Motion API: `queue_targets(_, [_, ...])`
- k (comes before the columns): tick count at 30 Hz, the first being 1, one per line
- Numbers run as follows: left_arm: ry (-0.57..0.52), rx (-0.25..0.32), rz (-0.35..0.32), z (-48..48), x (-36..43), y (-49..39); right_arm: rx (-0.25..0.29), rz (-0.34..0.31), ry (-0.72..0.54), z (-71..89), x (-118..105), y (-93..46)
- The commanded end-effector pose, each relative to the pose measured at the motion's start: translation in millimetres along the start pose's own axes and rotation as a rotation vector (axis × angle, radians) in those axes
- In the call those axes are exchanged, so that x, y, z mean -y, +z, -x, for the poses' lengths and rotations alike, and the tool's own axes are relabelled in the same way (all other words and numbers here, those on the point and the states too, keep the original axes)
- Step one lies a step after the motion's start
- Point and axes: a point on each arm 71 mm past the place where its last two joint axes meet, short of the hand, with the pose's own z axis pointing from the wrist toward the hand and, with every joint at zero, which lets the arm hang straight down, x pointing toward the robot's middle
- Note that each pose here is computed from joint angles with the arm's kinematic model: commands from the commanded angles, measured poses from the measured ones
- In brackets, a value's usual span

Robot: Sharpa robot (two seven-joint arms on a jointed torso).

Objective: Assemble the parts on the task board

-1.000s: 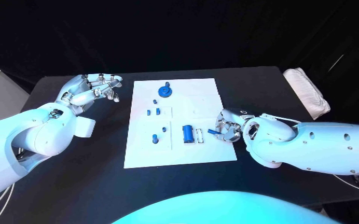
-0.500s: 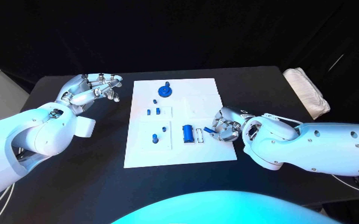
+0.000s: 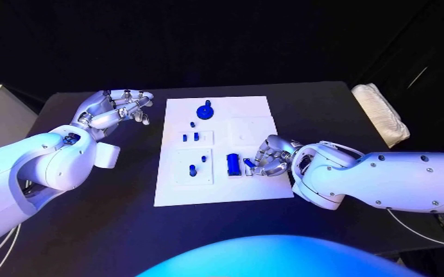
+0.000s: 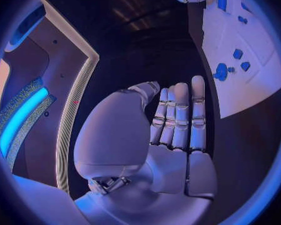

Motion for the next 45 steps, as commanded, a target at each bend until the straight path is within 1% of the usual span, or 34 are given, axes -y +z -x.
queue_targets(1, [-0.008,-0.009,-0.008,-2.1,1.3,0.5,-0.093,-0.054,0.055,-10.2,2.7,0.9])
queue_targets(5, [-0.008,-0.009,-0.008,-2.0,1.3,0.3,-0.092,-0.062,0.072,-12.5,2.1,2.0])
queue_targets(12, [-0.008,-0.01,-0.006,-1.6,1.2,-0.2,-0.054,-0.065,0.09,-11.2,1.4,3.5])
queue_targets(17, [-0.008,-0.009,-0.004,-1.0,1.2,-0.5,-0.031,-0.054,0.091,-10.1,0.0,3.4])
queue_targets(30, [-0.008,-0.01,-0.002,-1.1,1.0,-0.5,-0.004,-0.048,0.099,-8.1,-0.3,3.8])
queue_targets(45, [-0.009,-0.012,0.001,-0.9,0.8,-0.9,-0.003,-0.043,0.091,-7.3,0.5,4.3])
